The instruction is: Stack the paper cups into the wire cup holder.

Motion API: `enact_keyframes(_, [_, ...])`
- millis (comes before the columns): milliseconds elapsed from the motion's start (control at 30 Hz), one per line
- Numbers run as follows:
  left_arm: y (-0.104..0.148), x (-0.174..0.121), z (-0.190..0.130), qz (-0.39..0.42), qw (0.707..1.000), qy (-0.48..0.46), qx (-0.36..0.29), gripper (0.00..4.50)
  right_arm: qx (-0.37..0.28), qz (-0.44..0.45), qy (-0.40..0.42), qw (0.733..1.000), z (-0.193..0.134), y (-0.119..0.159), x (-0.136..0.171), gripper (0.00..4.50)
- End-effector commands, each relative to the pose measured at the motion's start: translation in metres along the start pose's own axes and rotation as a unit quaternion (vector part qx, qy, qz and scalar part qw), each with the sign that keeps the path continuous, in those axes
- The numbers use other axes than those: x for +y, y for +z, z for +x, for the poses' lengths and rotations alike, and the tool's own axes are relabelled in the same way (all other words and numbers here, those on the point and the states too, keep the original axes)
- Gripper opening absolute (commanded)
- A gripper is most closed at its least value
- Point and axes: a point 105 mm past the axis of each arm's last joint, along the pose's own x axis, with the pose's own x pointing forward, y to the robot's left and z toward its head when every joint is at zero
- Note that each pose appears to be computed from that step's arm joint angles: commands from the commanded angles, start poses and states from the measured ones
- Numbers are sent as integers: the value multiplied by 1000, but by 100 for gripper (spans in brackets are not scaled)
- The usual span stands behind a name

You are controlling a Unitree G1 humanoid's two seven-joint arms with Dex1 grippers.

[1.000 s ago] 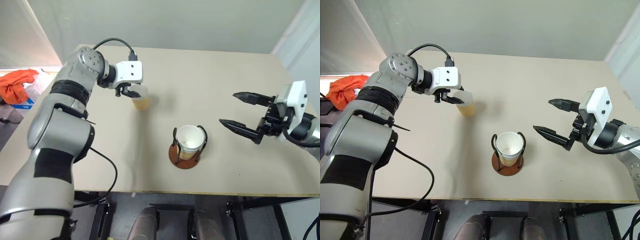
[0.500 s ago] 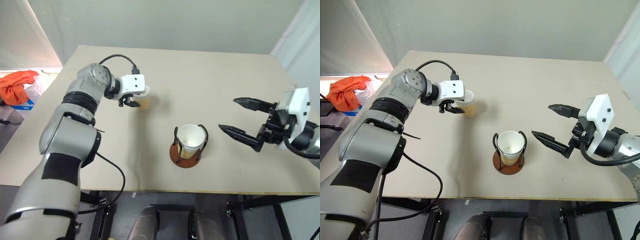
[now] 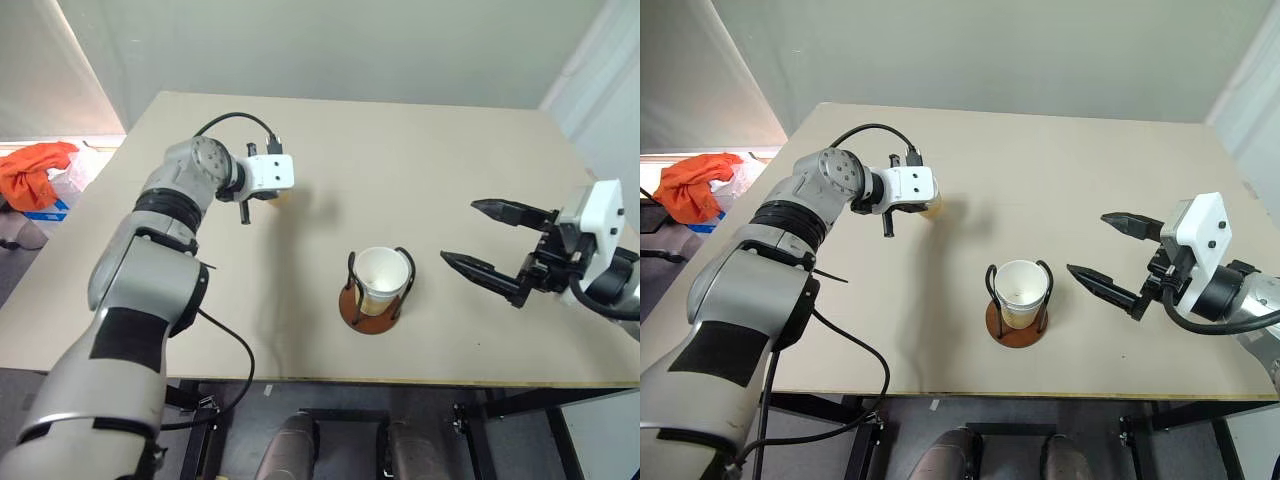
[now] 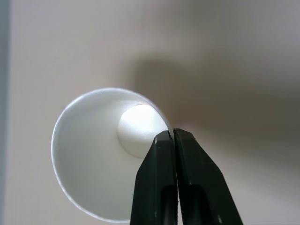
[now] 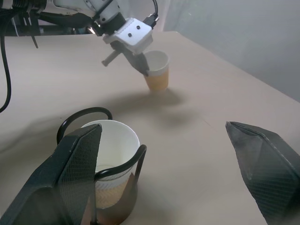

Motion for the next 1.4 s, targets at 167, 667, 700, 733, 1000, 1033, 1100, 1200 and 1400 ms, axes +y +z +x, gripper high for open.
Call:
enact_keyframes(167, [47, 9, -45, 11, 986, -96, -138, 2, -12, -32, 6, 999, 0, 10, -6, 450])
enact_keyframes(667, [143, -24, -127, 245, 891, -228, -306, 2, 60, -16, 42, 997, -51, -6, -8, 450])
enact_keyframes(700, [147, -27, -130, 259, 884, -235, -310, 2, 61, -15, 44, 997, -53, -6, -7, 450])
enact_keyframes(733, [149, -30, -133, 268, 879, -240, -312, 2, 62, -14, 45, 997, -54, -6, -6, 450])
enact_keyframes(1000, [180, -63, -148, 356, 815, -306, -340, 2, 91, 0, 25, 996, -71, -20, -3, 450])
enact_keyframes(1033, [182, -64, -148, 366, 810, -308, -340, 2, 92, 0, 22, 995, -71, -21, -2, 450])
enact_keyframes(1100, [187, -65, -149, 374, 804, -308, -344, 2, 93, 2, 17, 996, -72, -22, 0, 450])
enact_keyframes(1200, [187, -66, -141, 395, 800, -310, -328, 2, 97, -1, -1, 995, -74, -23, -1, 450])
enact_keyframes(1400, [186, -70, -125, 421, 791, -321, -306, 2, 94, -2, -15, 995, -74, -21, 3, 450])
